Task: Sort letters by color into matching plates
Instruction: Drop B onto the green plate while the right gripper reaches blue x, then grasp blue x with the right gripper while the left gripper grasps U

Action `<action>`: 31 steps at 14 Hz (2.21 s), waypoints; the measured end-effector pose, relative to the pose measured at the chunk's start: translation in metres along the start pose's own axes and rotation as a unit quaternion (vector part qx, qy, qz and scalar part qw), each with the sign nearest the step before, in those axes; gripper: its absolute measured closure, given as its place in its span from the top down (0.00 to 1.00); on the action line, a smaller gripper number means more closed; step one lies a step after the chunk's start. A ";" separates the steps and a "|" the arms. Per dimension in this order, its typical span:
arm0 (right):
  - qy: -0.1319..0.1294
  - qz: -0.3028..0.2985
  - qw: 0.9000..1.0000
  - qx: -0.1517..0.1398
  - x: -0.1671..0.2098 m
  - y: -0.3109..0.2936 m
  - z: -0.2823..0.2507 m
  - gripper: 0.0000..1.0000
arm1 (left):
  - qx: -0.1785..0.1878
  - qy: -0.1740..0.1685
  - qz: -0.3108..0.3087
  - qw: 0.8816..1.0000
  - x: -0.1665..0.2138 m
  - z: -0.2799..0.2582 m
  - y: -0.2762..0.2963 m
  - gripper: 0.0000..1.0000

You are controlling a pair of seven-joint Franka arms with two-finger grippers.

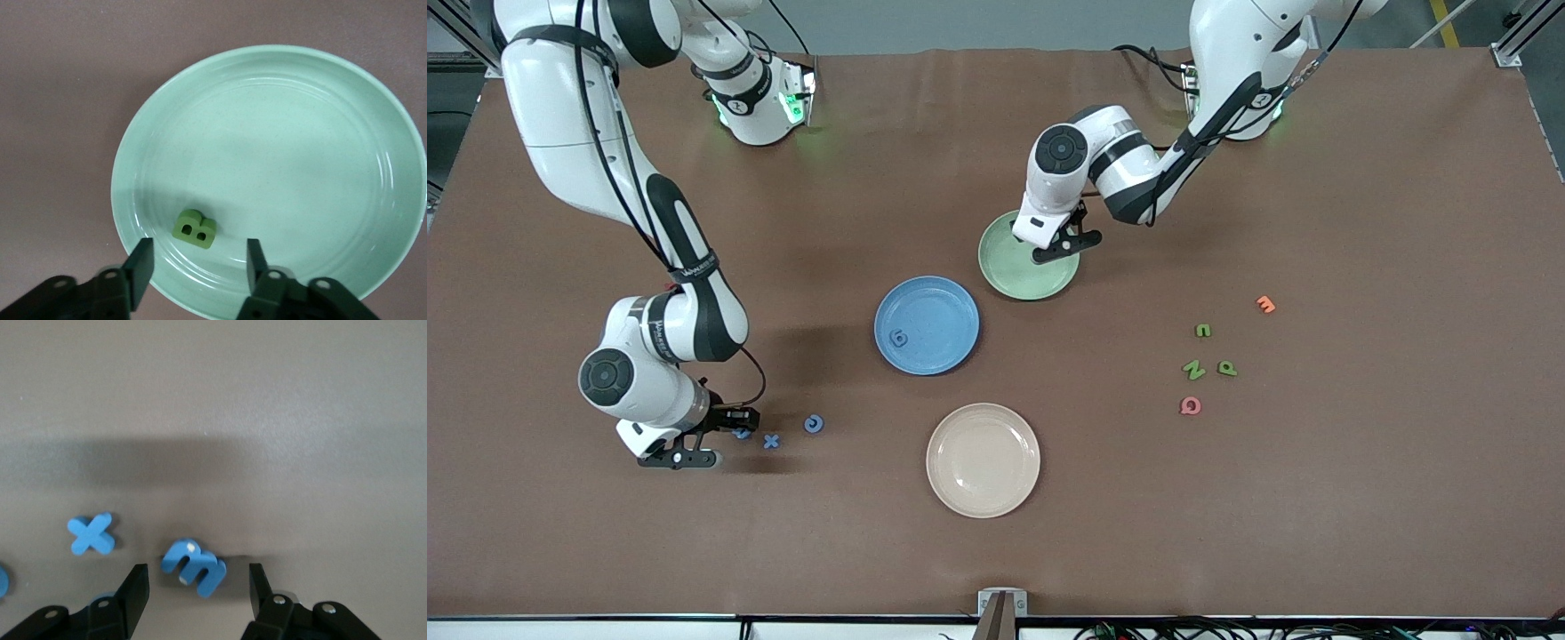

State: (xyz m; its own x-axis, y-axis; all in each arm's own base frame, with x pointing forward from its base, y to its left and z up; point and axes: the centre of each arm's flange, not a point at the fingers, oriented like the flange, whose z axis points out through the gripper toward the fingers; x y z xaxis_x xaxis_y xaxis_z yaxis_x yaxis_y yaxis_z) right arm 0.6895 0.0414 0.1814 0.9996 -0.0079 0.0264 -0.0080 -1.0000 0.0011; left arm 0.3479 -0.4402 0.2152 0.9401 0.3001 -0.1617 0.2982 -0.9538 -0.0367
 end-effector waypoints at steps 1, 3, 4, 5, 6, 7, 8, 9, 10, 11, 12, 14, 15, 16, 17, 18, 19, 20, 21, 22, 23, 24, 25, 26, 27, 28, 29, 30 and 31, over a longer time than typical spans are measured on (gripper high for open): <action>0.005 -0.001 1.000 0.000 0.001 0.000 0.005 0.70 | -0.001 0.001 -0.002 1.000 0.002 -0.001 0.000 0.79; 0.008 -0.001 1.000 0.000 0.001 -0.001 0.010 0.70 | -0.005 0.004 -0.007 1.000 0.012 -0.005 -0.002 0.99; 0.009 -0.001 1.000 0.000 0.002 -0.001 0.010 0.70 | -0.008 0.007 -0.007 1.000 0.021 -0.009 -0.005 1.00; 0.010 -0.002 1.000 0.000 0.002 -0.001 0.009 0.64 | -0.010 0.010 -0.002 1.000 0.033 -0.013 -0.010 1.00; 0.010 -0.002 1.000 0.000 0.003 -0.001 0.008 0.63 | -0.012 0.012 0.005 1.000 0.046 -0.018 -0.016 1.00; 0.012 -0.002 1.000 0.000 0.004 -0.001 0.007 0.56 | -0.015 0.014 0.009 1.000 0.059 -0.022 -0.022 1.00; 0.013 -0.002 1.000 0.001 0.005 -0.001 0.005 0.43 | -0.018 0.017 0.011 1.000 0.073 -0.027 -0.029 1.00; 0.013 -0.002 1.000 0.001 0.005 -0.002 0.005 0.41 | -0.020 0.021 0.012 1.000 0.085 -0.032 -0.036 1.00; 0.014 -0.002 1.000 0.001 0.005 -0.002 0.005 0.36 | -0.022 0.024 0.019 0.999 0.098 -0.037 -0.044 1.00; 0.014 0.000 1.000 0.002 0.006 -0.004 0.004 0.26 | -0.022 0.027 0.026 0.999 0.111 -0.042 -0.054 1.00; 0.012 0.007 1.000 0.002 0.006 -0.006 0.004 0.18 | -0.022 0.030 0.033 0.999 0.124 -0.046 -0.063 1.00; -0.005 0.030 1.000 0.004 0.003 -0.016 0.004 0.01 | -0.021 0.036 0.046 0.998 0.147 -0.054 -0.084 1.00; -0.018 0.038 0.999 0.004 0.000 -0.026 0.003 0.01 | -0.019 0.042 0.054 0.997 0.157 -0.057 -0.094 1.00; -0.024 0.041 0.999 0.003 -0.002 -0.035 0.002 0.01 | -0.014 0.050 0.062 0.997 0.166 -0.060 -0.104 1.00; -0.026 0.043 0.999 0.003 -0.003 -0.042 0.001 0.01 | -0.007 0.060 0.067 0.996 0.177 -0.062 -0.115 1.00; -0.027 0.043 0.999 0.003 -0.003 -0.045 0.000 0.01 | 0.000 0.068 0.072 0.995 0.187 -0.063 -0.126 1.00; -0.028 0.044 0.999 0.002 -0.004 -0.046 0.000 0.01 | 0.004 0.074 0.075 0.994 0.196 -0.063 -0.135 1.00; -0.028 0.045 0.999 0.002 -0.004 -0.045 0.000 0.01 | 0.007 0.076 0.077 0.994 0.203 -0.064 -0.143 1.00; -0.028 0.046 0.999 0.002 -0.003 -0.044 0.001 0.01 | 0.010 0.078 0.079 0.994 0.209 -0.064 -0.151 1.00; -0.028 0.046 0.999 0.002 -0.003 -0.044 0.000 0.01 | 0.014 0.080 0.081 0.993 0.215 -0.064 -0.158 1.00; -0.028 0.046 0.999 0.002 -0.003 -0.044 0.000 0.01 | 0.016 0.082 0.082 0.993 0.220 -0.063 -0.166 1.00; -0.027 0.046 0.999 0.002 -0.002 -0.044 -0.001 0.02 | 0.017 0.081 0.085 0.993 0.225 -0.063 -0.172 1.00; -0.024 0.046 0.999 0.003 -0.001 -0.044 -0.003 0.06 | 0.018 0.079 0.090 0.993 0.230 -0.062 -0.179 1.00; -0.021 0.046 0.999 0.003 0.001 -0.045 -0.005 0.17 | 0.019 0.078 0.096 0.992 0.235 -0.061 -0.185 1.00; -0.016 0.045 0.999 0.004 0.004 -0.046 -0.009 0.26 | 0.020 0.077 0.100 0.992 0.240 -0.060 -0.191 1.00; -0.012 0.047 0.999 0.006 0.007 -0.047 -0.013 0.38 | 0.021 0.079 0.103 0.991 0.245 -0.057 -0.198 0.98; -0.008 0.048 0.999 0.008 0.009 -0.048 -0.016 0.47 | 0.019 0.082 0.102 0.991 0.250 -0.054 -0.203 0.98; -0.004 0.050 0.999 0.010 0.012 -0.052 -0.020 0.59 | 0.015 0.082 0.101 0.991 0.254 -0.049 -0.208 0.98; -0.001 0.052 0.999 0.011 0.013 -0.059 -0.023 0.67 | 0.010 0.080 0.098 0.992 0.257 -0.043 -0.211 0.96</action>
State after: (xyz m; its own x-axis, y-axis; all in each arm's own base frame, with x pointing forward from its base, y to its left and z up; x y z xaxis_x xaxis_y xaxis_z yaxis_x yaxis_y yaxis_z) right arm 0.7023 0.1000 0.2045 0.9935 -0.1115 0.0231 -0.1109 -0.9935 -0.0242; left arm 0.5333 -0.1612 0.2243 0.9944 0.1053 -0.0097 0.1049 -0.9937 -0.0402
